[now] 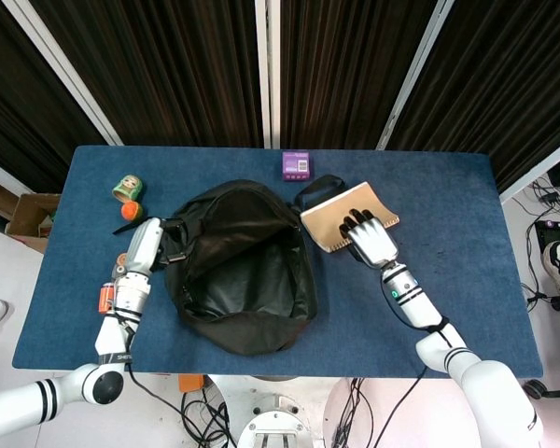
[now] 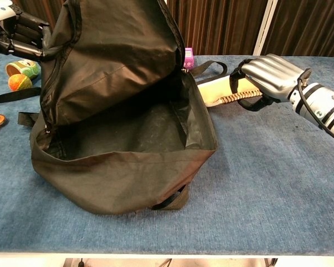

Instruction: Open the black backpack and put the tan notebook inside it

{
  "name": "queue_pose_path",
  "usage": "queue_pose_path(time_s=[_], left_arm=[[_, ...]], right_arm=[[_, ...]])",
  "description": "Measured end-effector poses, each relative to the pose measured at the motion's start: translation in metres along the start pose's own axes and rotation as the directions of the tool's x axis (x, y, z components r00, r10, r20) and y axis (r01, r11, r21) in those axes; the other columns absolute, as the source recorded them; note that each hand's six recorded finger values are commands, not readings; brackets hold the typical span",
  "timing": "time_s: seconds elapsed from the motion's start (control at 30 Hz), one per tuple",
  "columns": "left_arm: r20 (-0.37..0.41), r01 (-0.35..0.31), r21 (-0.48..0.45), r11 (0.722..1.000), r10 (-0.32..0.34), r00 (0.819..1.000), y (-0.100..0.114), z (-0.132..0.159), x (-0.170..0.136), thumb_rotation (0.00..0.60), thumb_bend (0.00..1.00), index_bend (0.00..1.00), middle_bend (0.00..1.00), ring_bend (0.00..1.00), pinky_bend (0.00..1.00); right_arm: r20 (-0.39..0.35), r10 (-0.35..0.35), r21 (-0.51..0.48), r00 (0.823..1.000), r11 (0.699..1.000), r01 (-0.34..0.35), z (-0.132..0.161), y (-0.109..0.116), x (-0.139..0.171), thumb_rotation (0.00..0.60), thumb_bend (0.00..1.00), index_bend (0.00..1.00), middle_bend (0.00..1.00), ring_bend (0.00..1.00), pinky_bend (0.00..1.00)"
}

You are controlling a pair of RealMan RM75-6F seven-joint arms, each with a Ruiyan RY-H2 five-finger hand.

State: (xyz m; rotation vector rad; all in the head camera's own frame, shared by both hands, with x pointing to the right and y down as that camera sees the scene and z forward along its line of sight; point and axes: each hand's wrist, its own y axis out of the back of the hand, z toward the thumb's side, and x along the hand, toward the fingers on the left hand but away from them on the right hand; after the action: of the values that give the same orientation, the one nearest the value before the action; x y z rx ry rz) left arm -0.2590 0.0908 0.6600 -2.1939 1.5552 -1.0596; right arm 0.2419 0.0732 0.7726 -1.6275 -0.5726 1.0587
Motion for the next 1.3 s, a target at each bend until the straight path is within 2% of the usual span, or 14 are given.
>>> queue_pose_path(time_s=[0.13,0.33,0.43,0.53,0.63,0.73,0.9,0.97,1.07,1.17,1.3], left_arm=[[0.003,-0.004,0.008,1.0,0.004,1.0,0.003,0.0,-0.001,0.6,0.46,0.71,0.68,0.58,0.52],[0.0,-0.005,0.024,1.0,0.005,1.0,0.006,0.001,-0.001,0.6,0.46,0.71,0.68,0.58,0.52],[-0.005,0.002,0.02,1.0,-0.001,1.0,0.007,0.002,0.001,0.6,0.46,0.71,0.68,0.58,0.52],[-0.011,0.01,0.008,1.0,-0.01,1.0,0.008,0.004,0.002,0.6,0.46,0.71,0.68,0.58,0.52],[-0.011,0.014,-0.006,1.0,-0.014,1.0,0.011,0.008,0.004,0.6,0.46,0.71,0.67,0.58,0.53],[-0.014,0.022,-0.024,0.999,-0.022,1.0,0.013,0.012,0.005,0.6,0.46,0.71,0.67,0.58,0.53],[-0.022,0.04,-0.05,0.998,-0.041,0.999,0.015,0.016,0.007,0.6,0.46,0.71,0.67,0.58,0.53],[-0.027,0.047,-0.057,0.997,-0.048,0.998,0.016,0.017,0.008,0.6,0.46,0.71,0.67,0.58,0.53],[-0.034,0.059,-0.071,0.996,-0.062,0.998,0.015,0.017,0.009,0.6,0.46,0.71,0.67,0.59,0.53],[-0.037,0.067,-0.09,0.994,-0.07,0.997,0.015,0.018,0.01,0.6,0.46,0.71,0.67,0.58,0.53],[-0.038,0.073,-0.118,0.99,-0.078,0.996,0.017,0.02,0.011,0.6,0.46,0.71,0.67,0.58,0.53]], right_arm=[[-0.018,-0.019,0.012,1.0,1.0,0.02,-0.002,0.003,0.007,0.6,0.78,0.64,0.55,0.39,0.56],[-0.07,-0.121,0.011,0.99,0.992,0.122,-0.004,0.021,0.031,0.6,0.81,0.66,0.57,0.41,0.61],[-0.106,-0.204,-0.003,0.973,0.979,0.205,-0.004,0.036,0.047,0.6,0.83,0.67,0.58,0.42,0.63],[-0.145,-0.299,-0.021,0.943,0.954,0.3,-0.004,0.054,0.065,0.6,0.84,0.68,0.59,0.43,0.63],[-0.181,-0.402,-0.048,0.898,0.915,0.4,-0.004,0.075,0.082,0.6,0.85,0.69,0.6,0.43,0.64],[-0.221,-0.496,-0.08,0.84,0.867,0.492,-0.002,0.095,0.096,0.6,0.85,0.7,0.62,0.45,0.66],[-0.293,-0.619,-0.147,0.728,0.782,0.606,0.007,0.127,0.106,0.6,0.85,0.71,0.62,0.45,0.67],[-0.32,-0.658,-0.185,0.682,0.749,0.636,0.015,0.139,0.105,0.6,0.85,0.71,0.62,0.45,0.67],[-0.354,-0.691,-0.235,0.63,0.718,0.655,0.028,0.151,0.099,0.6,0.85,0.71,0.62,0.45,0.67],[-0.388,-0.713,-0.284,0.584,0.696,0.66,0.044,0.161,0.091,0.6,0.84,0.71,0.62,0.45,0.67],[-0.423,-0.729,-0.334,0.538,0.677,0.656,0.068,0.17,0.077,0.6,0.83,0.71,0.62,0.45,0.67]])
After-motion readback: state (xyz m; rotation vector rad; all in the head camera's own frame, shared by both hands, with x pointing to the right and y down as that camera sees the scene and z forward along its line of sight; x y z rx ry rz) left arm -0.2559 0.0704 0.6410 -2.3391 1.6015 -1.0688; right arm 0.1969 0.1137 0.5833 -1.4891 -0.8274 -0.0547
